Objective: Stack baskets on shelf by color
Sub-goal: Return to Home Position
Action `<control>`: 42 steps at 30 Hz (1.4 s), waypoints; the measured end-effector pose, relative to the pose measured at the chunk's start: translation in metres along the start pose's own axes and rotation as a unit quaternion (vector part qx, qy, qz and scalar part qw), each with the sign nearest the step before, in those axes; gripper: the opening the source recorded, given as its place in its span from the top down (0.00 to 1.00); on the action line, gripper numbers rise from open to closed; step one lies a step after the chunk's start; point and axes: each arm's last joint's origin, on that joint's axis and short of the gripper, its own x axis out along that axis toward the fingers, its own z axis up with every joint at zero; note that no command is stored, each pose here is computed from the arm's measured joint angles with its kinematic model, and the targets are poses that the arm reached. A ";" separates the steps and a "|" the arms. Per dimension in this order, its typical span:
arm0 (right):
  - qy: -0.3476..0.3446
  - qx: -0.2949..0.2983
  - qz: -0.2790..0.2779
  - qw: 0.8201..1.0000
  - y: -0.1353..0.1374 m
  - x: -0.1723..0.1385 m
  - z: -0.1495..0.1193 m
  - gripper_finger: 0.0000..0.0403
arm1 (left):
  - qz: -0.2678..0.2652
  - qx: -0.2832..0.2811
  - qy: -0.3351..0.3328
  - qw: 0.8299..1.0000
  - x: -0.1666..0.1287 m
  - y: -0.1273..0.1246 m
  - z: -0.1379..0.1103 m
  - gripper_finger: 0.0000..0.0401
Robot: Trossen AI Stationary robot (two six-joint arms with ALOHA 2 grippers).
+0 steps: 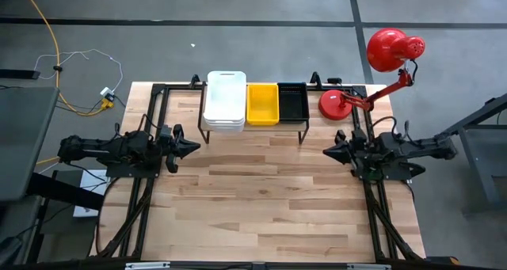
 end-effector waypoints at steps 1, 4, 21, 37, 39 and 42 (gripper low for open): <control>0.002 0.004 -0.001 1.000 -0.003 0.000 -0.002 1.00 | 0.000 0.000 0.000 1.000 0.000 0.000 0.000 1.00; 0.009 -0.003 -0.008 1.000 -0.009 0.001 -0.009 1.00 | 0.000 0.000 0.000 1.000 0.000 0.000 0.000 1.00; 0.071 -0.117 -0.063 0.989 -0.021 0.002 -0.019 1.00 | 0.001 0.000 0.000 1.000 0.000 0.000 0.000 1.00; 0.071 -0.117 -0.063 0.989 -0.021 0.002 -0.019 1.00 | 0.001 0.000 0.000 1.000 0.000 0.000 0.000 1.00; 0.071 -0.117 -0.063 0.989 -0.021 0.002 -0.019 1.00 | 0.001 0.000 0.000 1.000 0.000 0.000 0.000 1.00; 0.072 -0.117 -0.063 0.989 -0.021 0.002 -0.019 1.00 | 0.001 0.000 0.000 1.000 0.000 0.000 0.000 1.00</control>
